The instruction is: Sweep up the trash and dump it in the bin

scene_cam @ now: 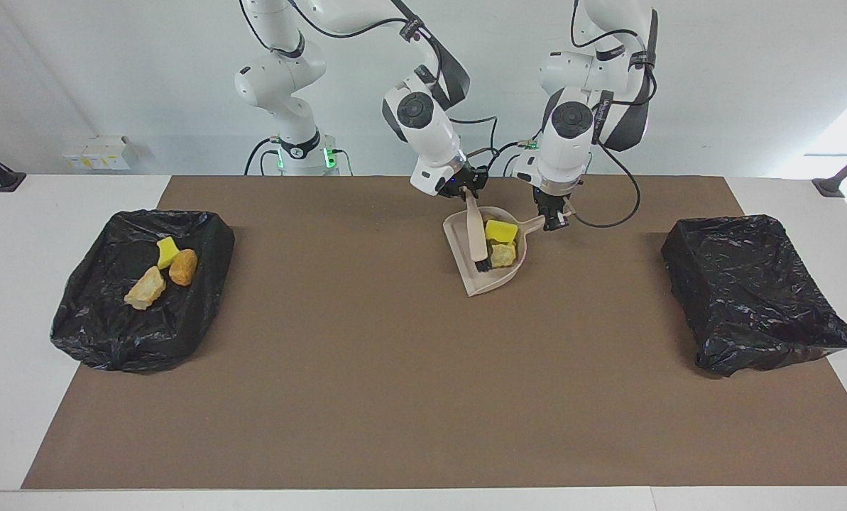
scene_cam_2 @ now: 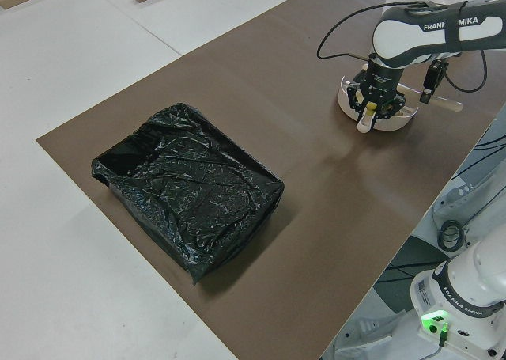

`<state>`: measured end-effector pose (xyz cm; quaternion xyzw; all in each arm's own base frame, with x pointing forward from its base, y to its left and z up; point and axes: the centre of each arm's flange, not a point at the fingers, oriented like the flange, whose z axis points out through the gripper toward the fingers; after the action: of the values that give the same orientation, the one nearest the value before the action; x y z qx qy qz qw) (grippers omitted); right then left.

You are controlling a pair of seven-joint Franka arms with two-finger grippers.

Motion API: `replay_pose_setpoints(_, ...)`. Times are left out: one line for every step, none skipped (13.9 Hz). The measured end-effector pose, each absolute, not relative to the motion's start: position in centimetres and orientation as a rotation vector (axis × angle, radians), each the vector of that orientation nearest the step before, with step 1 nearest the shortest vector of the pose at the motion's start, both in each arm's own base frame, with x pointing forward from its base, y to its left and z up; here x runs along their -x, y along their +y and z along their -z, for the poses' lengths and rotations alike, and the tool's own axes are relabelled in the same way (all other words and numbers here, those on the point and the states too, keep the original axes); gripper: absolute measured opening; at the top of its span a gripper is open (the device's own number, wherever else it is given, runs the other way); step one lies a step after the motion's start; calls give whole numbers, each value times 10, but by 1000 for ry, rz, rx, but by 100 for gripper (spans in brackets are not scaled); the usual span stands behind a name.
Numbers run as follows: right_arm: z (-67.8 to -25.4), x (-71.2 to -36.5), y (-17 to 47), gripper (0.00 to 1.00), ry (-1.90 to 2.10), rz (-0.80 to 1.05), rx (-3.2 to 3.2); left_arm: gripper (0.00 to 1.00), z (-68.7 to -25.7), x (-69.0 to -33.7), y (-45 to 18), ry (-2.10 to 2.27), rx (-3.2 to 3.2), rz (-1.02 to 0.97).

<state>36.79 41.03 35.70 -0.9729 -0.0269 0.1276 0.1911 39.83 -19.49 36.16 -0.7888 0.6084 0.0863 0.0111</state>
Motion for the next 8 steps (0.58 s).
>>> replay_pose_setpoints(-358,-369,405,26,-93,-383,2752,31,-363,-400,-193,1857,2491,-264)
replay_pose_setpoints(-361,-373,396,26,-118,-400,2780,31,-365,-404,-189,1817,2523,-255)
replay_pose_setpoints(-369,-379,383,26,-141,-419,2812,31,-367,-408,-183,1777,2560,-246)
replay_pose_setpoints(-378,-385,369,26,-158,-431,2840,31,-369,-413,-175,1737,2603,-236)
replay_pose_setpoints(-388,-389,357,26,-170,-433,2863,31,-372,-418,-167,1698,2650,-225)
replay_pose_setpoints(-397,-391,348,26,-187,-429,2889,31,-374,-423,-158,1660,2698,-213)
replay_pose_setpoints(-403,-391,341,26,-209,-424,2914,31,-377,-427,-151,1625,2744,-199)
replay_pose_setpoints(-407,-390,337,26,-228,-416,2933,31,-379,-431,-144,1592,2786,-187)
